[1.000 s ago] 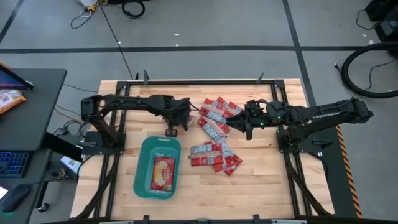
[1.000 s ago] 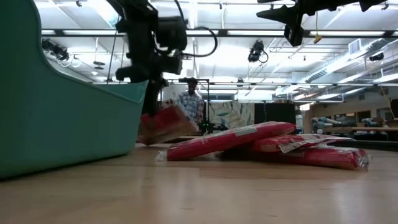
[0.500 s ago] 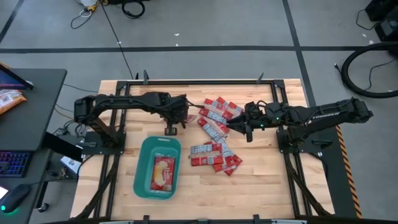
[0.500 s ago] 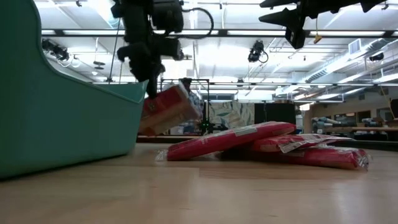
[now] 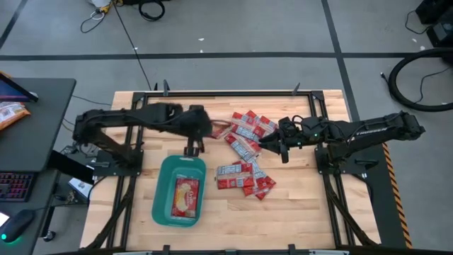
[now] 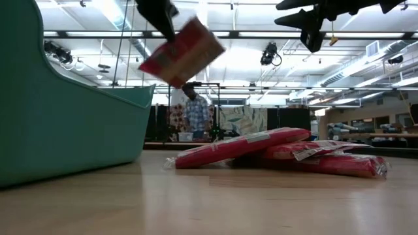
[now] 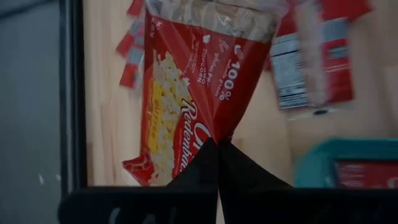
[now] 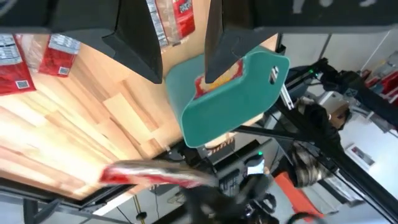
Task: Sort popcorn bags into baskets
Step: Put the red popcorn bag into the green bin
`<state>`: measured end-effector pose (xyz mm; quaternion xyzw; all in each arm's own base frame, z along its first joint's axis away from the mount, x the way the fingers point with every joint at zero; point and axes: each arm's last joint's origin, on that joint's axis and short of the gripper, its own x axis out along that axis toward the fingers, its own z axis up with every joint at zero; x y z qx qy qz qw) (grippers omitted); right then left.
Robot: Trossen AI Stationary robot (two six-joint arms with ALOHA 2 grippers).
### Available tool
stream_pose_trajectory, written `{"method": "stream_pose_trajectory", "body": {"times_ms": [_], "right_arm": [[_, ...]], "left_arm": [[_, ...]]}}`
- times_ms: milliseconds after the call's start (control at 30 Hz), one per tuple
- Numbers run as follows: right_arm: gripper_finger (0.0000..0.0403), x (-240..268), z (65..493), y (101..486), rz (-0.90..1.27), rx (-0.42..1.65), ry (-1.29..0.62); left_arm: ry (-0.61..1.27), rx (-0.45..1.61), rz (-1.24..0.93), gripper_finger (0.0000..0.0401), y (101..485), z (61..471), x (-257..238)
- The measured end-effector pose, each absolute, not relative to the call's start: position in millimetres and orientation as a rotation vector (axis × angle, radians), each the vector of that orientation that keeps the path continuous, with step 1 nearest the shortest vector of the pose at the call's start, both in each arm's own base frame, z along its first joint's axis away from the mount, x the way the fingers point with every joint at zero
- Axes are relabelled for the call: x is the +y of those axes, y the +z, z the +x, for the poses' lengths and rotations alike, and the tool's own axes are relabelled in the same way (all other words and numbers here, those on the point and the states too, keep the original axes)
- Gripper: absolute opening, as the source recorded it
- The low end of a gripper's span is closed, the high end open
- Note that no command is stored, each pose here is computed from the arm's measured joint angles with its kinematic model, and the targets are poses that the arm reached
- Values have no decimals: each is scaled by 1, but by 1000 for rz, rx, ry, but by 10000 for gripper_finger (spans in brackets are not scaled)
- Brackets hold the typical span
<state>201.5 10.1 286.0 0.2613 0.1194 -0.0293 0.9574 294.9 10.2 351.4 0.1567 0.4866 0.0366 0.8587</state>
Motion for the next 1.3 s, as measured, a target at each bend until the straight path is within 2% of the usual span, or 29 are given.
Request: {"method": "stream_pose_trajectory", "body": {"times_ms": [233, 500, 733, 867, 1133, 1300], "right_arm": [[125, 10, 198, 288, 534, 241, -58], [125, 6, 197, 283, 591, 253, -201], [125, 7, 196, 283, 657, 229, -246], [125, 9, 196, 283, 654, 215, -281], [125, 8, 196, 282, 678, 210, -318], [125, 8, 195, 282, 697, 199, -337]], "left_arm": [[-73, 1019, 566, 0, 357, 277, -51], [-263, 1046, 956, 0, 353, 250, -104], [-382, 1103, 1100, 0, 331, 226, -131], [-389, 1039, 1233, 0, 323, 210, -146], [-434, 924, 1264, 0, 315, 183, -174], [-486, 933, 1327, 0, 286, 172, -182]]}}
